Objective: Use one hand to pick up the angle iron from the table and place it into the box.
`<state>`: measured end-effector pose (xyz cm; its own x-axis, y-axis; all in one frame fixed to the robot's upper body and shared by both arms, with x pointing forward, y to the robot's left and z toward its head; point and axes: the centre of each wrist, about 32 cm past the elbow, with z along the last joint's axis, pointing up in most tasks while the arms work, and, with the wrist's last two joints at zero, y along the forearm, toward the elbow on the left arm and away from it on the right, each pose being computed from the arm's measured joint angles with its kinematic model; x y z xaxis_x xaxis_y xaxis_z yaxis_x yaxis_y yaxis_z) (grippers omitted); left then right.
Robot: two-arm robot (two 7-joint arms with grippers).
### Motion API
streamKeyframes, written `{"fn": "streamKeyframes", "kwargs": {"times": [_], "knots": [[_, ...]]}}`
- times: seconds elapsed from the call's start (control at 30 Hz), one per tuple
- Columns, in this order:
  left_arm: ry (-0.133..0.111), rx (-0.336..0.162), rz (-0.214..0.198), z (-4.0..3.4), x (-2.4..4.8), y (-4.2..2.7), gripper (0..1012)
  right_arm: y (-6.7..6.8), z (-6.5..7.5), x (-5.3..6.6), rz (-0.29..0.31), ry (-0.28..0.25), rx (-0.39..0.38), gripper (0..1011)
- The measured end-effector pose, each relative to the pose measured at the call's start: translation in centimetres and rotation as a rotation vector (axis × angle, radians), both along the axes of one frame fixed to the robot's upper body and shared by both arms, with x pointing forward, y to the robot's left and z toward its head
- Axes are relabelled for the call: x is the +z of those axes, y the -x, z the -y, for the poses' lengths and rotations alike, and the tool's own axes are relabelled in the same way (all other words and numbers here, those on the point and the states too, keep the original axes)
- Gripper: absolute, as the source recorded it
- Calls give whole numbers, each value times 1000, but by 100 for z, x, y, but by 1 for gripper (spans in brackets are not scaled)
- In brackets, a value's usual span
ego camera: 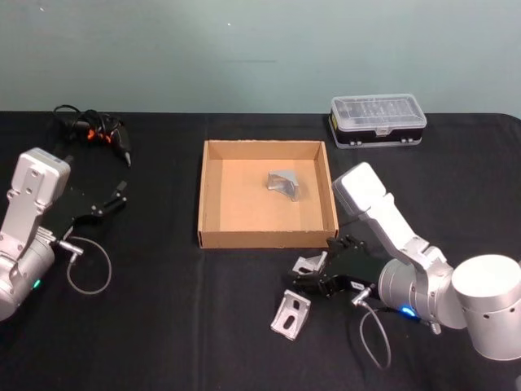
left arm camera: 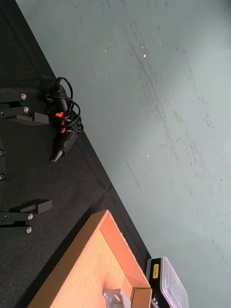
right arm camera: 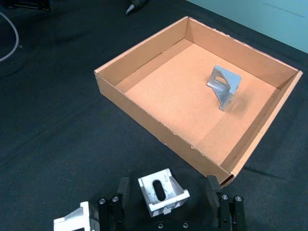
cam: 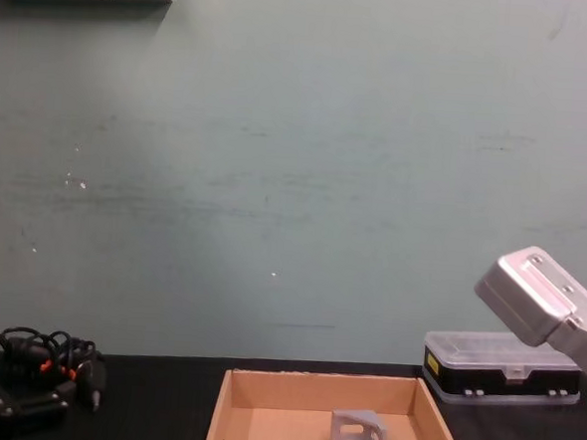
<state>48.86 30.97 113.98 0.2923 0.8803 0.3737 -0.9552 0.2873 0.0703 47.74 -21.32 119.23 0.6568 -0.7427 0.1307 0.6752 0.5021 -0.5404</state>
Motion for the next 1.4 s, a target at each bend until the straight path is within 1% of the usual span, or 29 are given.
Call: {"fn": "streamKeyframes", "kwargs": {"times": [0.23,0.47,0.57,0.6,0.63,0.7,0.73,0.77,0.8,0.83,0.9,1.0,1.07,1.1,1.13,1.17,1.2,1.4], "knots": [[0,0,0,0,0,0,1011,4,3,-17,-7,-11,-1,1004],[0,0,0,0,0,0,1011,6,3,-18,-7,-11,-1,1004],[0,0,0,0,0,0,1011,6,3,-18,-7,-11,0,972],[0,0,0,0,0,0,1011,6,2,-18,-7,-11,0,934],[0,0,0,0,0,0,1011,6,3,-18,-7,-11,0,934],[0,0,0,0,0,0,1011,7,3,-17,-7,-11,0,876],[0,0,0,0,0,0,1011,6,3,-17,-7,-11,0,863],[0,0,0,0,0,0,1012,7,3,-17,-7,-10,0,822],[0,0,0,0,0,0,1011,7,3,-17,-7,-10,0,812],[0,0,0,0,0,0,1011,7,3,-17,-7,-10,0,749],[0,0,0,0,0,0,1011,7,3,-16,-7,-10,0,711],[0,0,0,0,0,0,1011,7,3,-15,-7,-10,0,611],[0,0,0,0,0,0,1011,7,2,-15,-6,-10,0,572],[0,0,0,0,0,0,1011,7,2,-14,-6,-10,0,510],[0,0,0,0,0,0,1011,7,2,-14,-6,-10,0,481],[0,0,0,0,0,0,1011,8,2,-14,-6,-10,0,481],[0,0,0,0,0,0,1011,7,2,-13,-6,-10,0,442],[0,0,0,0,0,0,1011,7,2,-13,-6,-10,0,442]]}}
